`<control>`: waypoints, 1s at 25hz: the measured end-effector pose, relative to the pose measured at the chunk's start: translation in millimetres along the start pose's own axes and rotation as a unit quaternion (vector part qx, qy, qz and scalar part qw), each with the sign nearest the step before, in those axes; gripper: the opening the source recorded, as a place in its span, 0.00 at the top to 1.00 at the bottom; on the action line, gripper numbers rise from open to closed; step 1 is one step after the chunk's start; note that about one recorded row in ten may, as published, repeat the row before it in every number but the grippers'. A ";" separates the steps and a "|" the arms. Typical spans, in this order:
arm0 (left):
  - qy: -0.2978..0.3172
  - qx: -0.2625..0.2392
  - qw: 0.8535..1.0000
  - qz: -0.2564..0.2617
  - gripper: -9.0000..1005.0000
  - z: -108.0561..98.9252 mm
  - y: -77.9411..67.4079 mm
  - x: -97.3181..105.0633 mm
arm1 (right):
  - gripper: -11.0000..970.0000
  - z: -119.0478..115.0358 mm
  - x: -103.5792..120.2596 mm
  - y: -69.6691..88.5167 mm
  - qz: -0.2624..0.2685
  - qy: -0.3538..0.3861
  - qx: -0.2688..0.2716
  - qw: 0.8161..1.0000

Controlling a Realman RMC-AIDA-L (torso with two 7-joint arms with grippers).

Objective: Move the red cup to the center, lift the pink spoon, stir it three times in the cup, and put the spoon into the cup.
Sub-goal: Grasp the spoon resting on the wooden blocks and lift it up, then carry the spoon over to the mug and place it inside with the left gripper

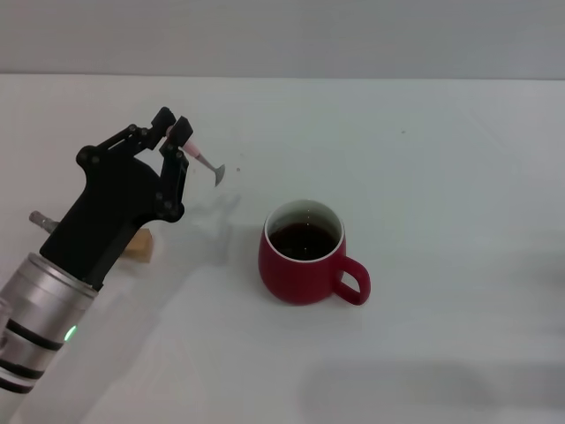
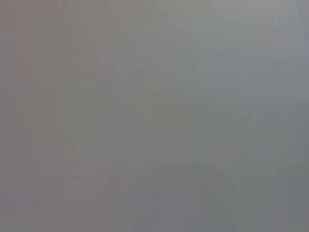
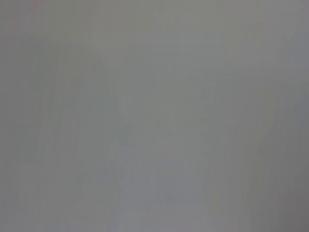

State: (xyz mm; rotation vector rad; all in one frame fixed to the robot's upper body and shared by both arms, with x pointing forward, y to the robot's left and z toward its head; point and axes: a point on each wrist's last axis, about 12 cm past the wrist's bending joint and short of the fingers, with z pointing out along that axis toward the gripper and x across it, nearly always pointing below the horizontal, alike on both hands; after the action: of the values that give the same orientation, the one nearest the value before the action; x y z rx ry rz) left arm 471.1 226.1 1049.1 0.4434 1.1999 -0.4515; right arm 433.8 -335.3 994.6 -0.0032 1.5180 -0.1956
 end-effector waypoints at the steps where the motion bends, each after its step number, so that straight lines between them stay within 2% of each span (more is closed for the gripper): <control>1: 0.000 0.000 1.000 0.000 0.86 0.0 0.0 0.0 | 0.99 0.0 0.0 0.0 0.000 0.000 0.000 1.000; 4: -0.006 0.007 1.000 -0.012 0.86 2.8 2.3 -2.5 | 0.99 -0.1 0.3 -1.0 -0.002 0.001 0.001 1.000; 18: -0.011 0.050 0.999 0.001 0.86 9.1 21.9 -10.7 | 0.99 2.2 0.8 -1.1 -0.003 0.005 0.000 1.000; 25: -0.019 0.068 0.997 -0.022 0.86 10.4 30.2 -17.3 | 0.99 3.3 0.4 0.1 -0.002 0.004 -0.001 1.000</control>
State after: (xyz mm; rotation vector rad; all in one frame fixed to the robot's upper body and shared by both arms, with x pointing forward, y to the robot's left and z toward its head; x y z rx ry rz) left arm 490.8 247.0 1071.3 0.5245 1.1472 -0.5797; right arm 437.1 -335.6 994.4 -0.0075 1.5253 -0.1983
